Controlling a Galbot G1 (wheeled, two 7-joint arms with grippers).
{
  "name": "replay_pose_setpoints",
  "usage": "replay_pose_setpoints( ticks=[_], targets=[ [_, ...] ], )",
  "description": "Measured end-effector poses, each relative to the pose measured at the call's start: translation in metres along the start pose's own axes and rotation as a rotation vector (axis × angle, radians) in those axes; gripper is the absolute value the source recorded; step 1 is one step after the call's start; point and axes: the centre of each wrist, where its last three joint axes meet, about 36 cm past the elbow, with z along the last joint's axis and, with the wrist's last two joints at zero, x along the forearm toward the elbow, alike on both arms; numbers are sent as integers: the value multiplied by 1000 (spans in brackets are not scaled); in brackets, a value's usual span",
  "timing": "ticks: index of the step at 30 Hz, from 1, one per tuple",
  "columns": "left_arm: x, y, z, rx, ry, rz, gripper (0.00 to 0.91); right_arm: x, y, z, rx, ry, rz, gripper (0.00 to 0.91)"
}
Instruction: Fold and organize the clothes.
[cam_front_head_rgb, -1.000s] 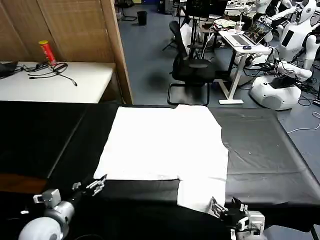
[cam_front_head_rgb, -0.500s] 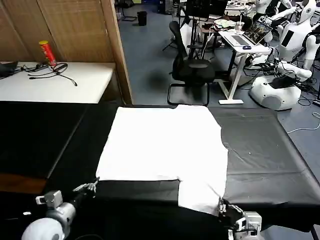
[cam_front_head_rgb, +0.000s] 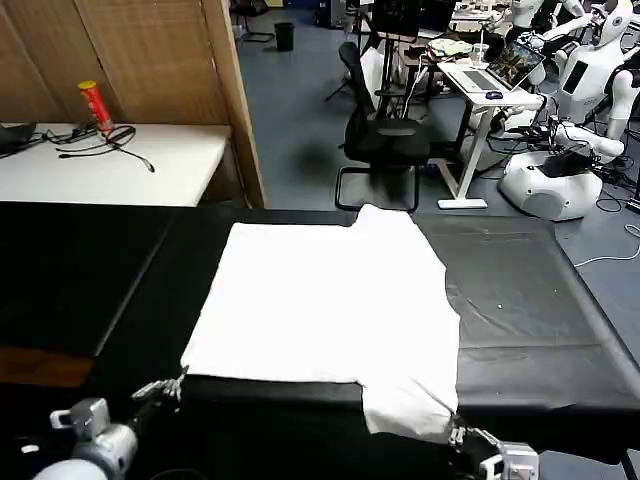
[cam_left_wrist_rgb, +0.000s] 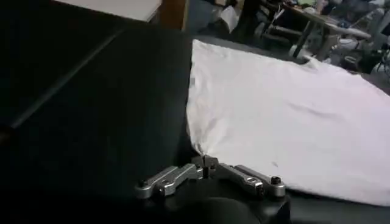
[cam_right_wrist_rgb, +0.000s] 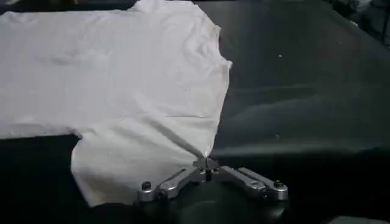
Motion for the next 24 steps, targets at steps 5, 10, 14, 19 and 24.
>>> replay_pose_setpoints(
  ticks=[5, 10, 14, 19, 24],
  targets=[
    [0, -5, 0, 19, -53, 4, 0, -7, -7, -11, -19, -134, -86, 10],
    [-11, -13, 0, 27, -133, 20, 0, -25, -11, -24, -28, -218, -125, 20],
    [-23, -21, -2, 36, -197, 34, 0, -44, -12, -33, -28, -283, -159, 20],
    [-38, -25, -7, 66, -270, 31, 0, -76, -15, -42, -39, -319, -176, 20],
    [-53, -24, -11, 66, -298, 15, 0, -114, -18, -55, -42, -335, -174, 20]
  ],
)
